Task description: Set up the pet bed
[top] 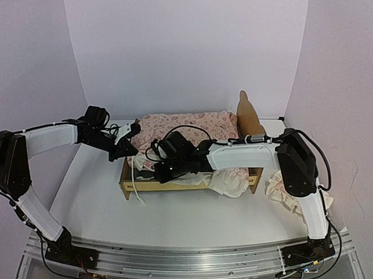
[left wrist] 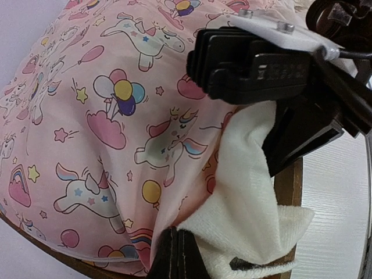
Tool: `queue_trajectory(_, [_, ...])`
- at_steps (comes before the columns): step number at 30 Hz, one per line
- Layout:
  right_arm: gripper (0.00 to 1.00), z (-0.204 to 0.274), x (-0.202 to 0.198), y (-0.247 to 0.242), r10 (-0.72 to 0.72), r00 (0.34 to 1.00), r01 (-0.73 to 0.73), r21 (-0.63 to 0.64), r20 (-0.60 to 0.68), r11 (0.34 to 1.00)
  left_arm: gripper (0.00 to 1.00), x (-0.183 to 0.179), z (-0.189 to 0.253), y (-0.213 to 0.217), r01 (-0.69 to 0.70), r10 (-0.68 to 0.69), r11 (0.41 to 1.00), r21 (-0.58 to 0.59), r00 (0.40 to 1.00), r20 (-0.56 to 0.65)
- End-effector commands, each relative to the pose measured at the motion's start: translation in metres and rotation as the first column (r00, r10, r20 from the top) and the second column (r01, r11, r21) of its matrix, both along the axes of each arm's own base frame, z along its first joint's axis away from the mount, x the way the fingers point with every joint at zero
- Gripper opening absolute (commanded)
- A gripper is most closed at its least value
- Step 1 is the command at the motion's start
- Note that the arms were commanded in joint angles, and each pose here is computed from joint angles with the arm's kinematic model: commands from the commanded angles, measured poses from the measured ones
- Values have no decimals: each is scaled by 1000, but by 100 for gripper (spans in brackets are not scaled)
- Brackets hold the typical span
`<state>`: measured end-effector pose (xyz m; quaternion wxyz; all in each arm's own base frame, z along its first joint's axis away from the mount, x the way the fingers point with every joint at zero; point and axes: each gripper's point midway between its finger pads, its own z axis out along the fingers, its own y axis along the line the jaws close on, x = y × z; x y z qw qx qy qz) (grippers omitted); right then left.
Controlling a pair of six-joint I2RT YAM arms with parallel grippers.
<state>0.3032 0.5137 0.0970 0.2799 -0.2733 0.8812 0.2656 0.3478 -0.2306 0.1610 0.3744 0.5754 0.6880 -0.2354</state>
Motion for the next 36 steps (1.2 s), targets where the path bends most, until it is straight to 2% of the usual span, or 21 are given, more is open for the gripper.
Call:
queue_trajectory(1, [15, 15, 22, 2, -50, 994, 51, -14, 99, 999, 0, 2, 11, -6, 15, -14, 999, -47, 1000, 19])
queue_trajectory(7, [25, 11, 29, -3, -80, 989, 86, -47, 120, 995, 0, -1, 10, -8, 30, -29, 998, -63, 999, 12])
queue_trajectory(10, [26, 0, 28, 3, -58, 993, 64, -54, 102, 996, 0, -2, 11, -8, 34, -33, 997, -68, 999, 12])
queue_trajectory(12, [22, -6, 28, 8, -37, 995, 42, -55, 93, 998, 0, -2, 10, -8, 34, -34, 997, -69, 999, 11])
queue_trajectory(18, [0, -1, 36, 15, -24, 997, 26, -17, 75, 1000, 0, -4, 11, -9, 38, -37, 997, -74, 999, 9])
queue_trajectory(22, [0, 14, 30, 10, 12, 996, -11, -10, 87, 1000, 0, -5, 11, -9, 40, -39, 996, -78, 999, 11])
queue_trajectory(25, [0, 30, 9, 13, 122, 990, -124, 28, 66, 992, 0, -5, 11, -9, 40, -39, 996, -80, 999, 14])
queue_trajectory(29, [0, 54, -24, 20, 288, 958, -283, 143, -14, 948, 0, -5, 12, -10, 43, -42, 995, -86, 999, 19])
queue_trajectory(36, [0, 68, -36, 21, 342, 934, -309, 242, -107, 920, 0, -5, 12, -10, 46, -44, 995, -87, 999, 25])
